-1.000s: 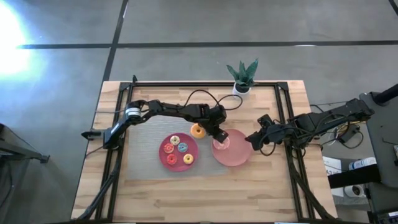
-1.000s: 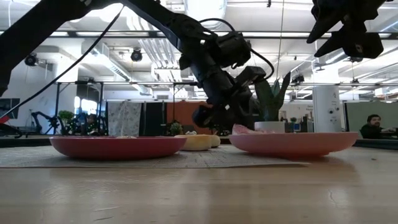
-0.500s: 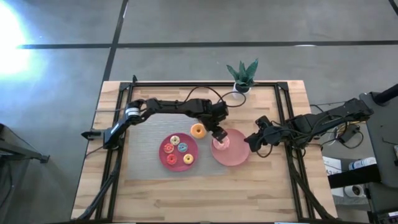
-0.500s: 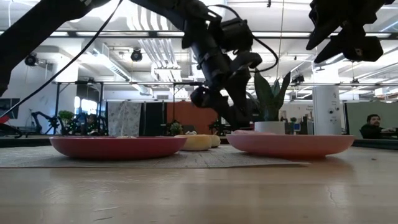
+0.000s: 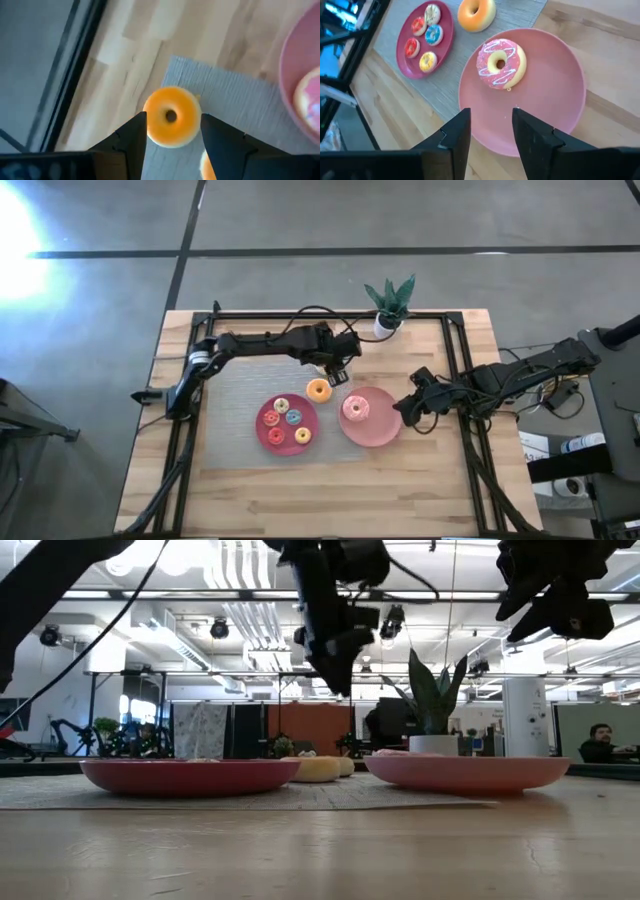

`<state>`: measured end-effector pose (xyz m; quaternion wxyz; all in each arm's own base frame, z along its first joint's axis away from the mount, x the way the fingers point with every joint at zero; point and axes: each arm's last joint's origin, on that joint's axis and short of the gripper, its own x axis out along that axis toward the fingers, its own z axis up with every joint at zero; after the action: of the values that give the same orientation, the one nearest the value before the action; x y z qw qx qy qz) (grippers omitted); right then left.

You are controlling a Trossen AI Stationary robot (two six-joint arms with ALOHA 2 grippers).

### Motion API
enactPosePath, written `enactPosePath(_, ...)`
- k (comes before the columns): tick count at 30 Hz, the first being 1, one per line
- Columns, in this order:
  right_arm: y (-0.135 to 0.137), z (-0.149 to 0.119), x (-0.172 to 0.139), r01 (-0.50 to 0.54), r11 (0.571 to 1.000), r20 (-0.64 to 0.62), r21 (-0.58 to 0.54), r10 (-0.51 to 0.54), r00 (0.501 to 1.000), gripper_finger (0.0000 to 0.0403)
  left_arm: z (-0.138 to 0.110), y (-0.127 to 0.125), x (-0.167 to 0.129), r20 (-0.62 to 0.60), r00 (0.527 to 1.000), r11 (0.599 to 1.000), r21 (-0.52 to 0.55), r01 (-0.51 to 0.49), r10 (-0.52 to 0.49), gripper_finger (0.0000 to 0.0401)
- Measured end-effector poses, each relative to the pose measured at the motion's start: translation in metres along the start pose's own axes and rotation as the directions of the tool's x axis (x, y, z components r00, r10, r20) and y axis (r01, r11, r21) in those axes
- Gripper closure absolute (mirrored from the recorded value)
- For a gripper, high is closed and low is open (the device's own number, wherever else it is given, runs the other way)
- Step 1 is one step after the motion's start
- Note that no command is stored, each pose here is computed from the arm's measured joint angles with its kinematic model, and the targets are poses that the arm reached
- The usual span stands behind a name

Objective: Pick & Place donuts
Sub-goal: Put the large dark brown donut on the pink plate

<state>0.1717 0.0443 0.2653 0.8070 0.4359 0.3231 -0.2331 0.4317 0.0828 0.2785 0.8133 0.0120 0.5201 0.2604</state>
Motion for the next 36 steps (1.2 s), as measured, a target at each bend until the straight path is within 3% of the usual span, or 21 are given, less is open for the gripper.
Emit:
enactPosePath(8, 0.0, -0.001, 0.0, -0.013, 0.998, -0.042, -0.054, 0.011, 0.999, 0.0267, -0.024, 0.016, 0.039, -0.155, 0.987, 0.987, 0.154, 0.054, -0.029, 0.024)
enactPosePath(11, 0.0, -0.001, 0.0, -0.014, 0.999, -0.042, -0.047, 0.012, 0.999, 0.0266, -0.029, 0.042, 0.045, -0.213, 0.968, 0.991, 0.008, 0.134, -0.129, 0.024)
enactPosePath(13, 0.0, -0.001, 0.0, -0.014, 0.999, -0.036, -0.051, 0.012, 0.999, 0.0267, -0.027, 0.069, 0.048, -0.174, 0.955, 0.966, -0.145, 0.215, -0.239, 0.024)
enactPosePath(17, 0.0, 0.0, 0.001, 0.002, 1.0, -0.005, -0.021, -0.002, 1.0, 0.0268, -0.025, 0.122, 0.061, -0.053, 0.922, 0.851, -0.407, 0.331, -0.383, 0.024)
enactPosePath(21, 0.0, 0.0, 0.001, 0.003, 1.0, -0.002, -0.005, -0.003, 1.0, 0.0265, -0.032, 0.153, 0.071, 0.0, 0.872, 0.743, -0.524, 0.417, -0.49, 0.024)
enactPosePath(23, 0.0, 0.0, 0.001, 0.006, 1.0, 0.006, 0.014, -0.006, 1.0, 0.0264, -0.036, 0.157, 0.075, 0.005, 0.847, 0.712, -0.538, 0.451, -0.532, 0.024)
enactPosePath(26, 0.0, 0.0, 0.001, 0.011, 0.999, 0.023, 0.039, -0.012, 1.0, 0.0264, -0.044, 0.151, 0.089, -0.027, 0.835, 0.706, -0.549, 0.447, -0.549, 0.024)
enactPosePath(31, -0.001, 0.001, 0.001, 0.019, 0.999, 0.052, 0.044, -0.021, 0.998, 0.0264, -0.063, 0.121, 0.113, -0.095, 0.803, 0.706, -0.544, 0.452, -0.588, 0.024)
enactPosePath(36, -0.001, 0.002, 0.001, 0.02, 0.999, 0.054, 0.047, -0.023, 0.998, 0.0264, -0.069, 0.103, 0.124, -0.065, 0.791, 0.668, -0.58, 0.466, -0.608, 0.024)
